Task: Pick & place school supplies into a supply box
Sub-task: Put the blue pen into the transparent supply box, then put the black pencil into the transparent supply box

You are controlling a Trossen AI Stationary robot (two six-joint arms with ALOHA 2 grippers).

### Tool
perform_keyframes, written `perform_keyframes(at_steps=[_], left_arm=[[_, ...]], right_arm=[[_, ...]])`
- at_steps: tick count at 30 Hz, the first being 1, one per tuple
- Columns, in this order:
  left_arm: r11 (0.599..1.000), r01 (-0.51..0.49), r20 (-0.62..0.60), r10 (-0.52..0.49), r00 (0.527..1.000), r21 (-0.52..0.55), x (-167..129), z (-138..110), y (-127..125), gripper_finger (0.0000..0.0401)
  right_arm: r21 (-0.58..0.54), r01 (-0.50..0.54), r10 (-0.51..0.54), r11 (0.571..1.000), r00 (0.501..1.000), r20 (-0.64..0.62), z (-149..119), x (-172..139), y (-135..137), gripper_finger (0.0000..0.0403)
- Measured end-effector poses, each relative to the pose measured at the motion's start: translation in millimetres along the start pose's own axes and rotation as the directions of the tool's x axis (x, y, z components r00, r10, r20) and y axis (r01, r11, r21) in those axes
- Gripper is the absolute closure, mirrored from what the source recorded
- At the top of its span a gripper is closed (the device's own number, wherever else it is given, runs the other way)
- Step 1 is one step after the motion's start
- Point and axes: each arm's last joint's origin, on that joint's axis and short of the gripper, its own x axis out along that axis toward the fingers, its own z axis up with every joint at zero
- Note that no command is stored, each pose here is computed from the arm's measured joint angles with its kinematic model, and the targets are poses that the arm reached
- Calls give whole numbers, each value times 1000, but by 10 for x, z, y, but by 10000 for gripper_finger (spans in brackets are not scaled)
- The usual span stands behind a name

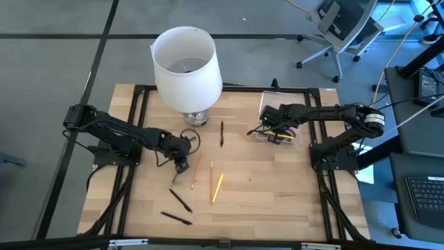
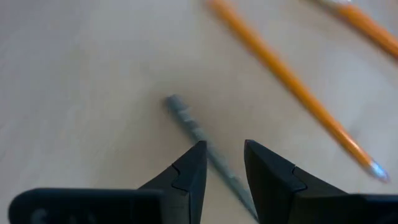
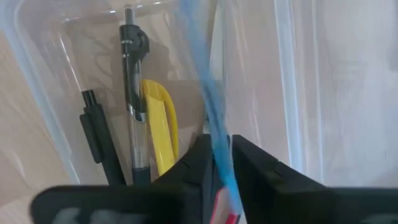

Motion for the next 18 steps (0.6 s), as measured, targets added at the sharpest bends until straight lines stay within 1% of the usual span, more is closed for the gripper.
perform_keyframes(at_steps=[3, 5, 7, 9, 11, 13, 14, 16, 18], left_arm=[[984, 62, 29, -68, 997, 165, -3, 1, -103, 301], [957, 128, 45, -145, 988, 262, -10, 10, -187, 301], [912, 190, 55, -224, 973, 363, -23, 9, -279, 301], [854, 228, 65, -290, 955, 468, -39, -5, -376, 301], [783, 241, 67, -338, 939, 573, -55, -40, -467, 301], [722, 239, 65, -366, 929, 650, -68, -86, -544, 301], [699, 231, 68, -373, 925, 677, -74, -107, -578, 301], [669, 223, 72, -383, 921, 709, -84, -151, -635, 301], [652, 218, 72, -388, 919, 726, -95, -197, -685, 301]], right_arm=[[4, 0, 0, 1000, 1000, 0, 0, 0, 1, 305], [14, 0, 0, 1000, 1000, 0, 0, 0, 1, 290], [31, 0, 0, 1000, 1000, 1, 1, 0, 1, 281], [41, 0, 0, 999, 1000, 5, 5, 0, 0, 276], [61, 0, -1, 998, 1000, 14, 14, 0, 0, 275], [64, 0, -1, 998, 1000, 18, 18, 0, 0, 274], [64, 0, -1, 998, 1000, 18, 18, 0, 0, 274], [64, -1, -1, 998, 1000, 18, 18, 0, 0, 274], [64, 0, -1, 998, 1000, 18, 18, -1, 0, 274]])
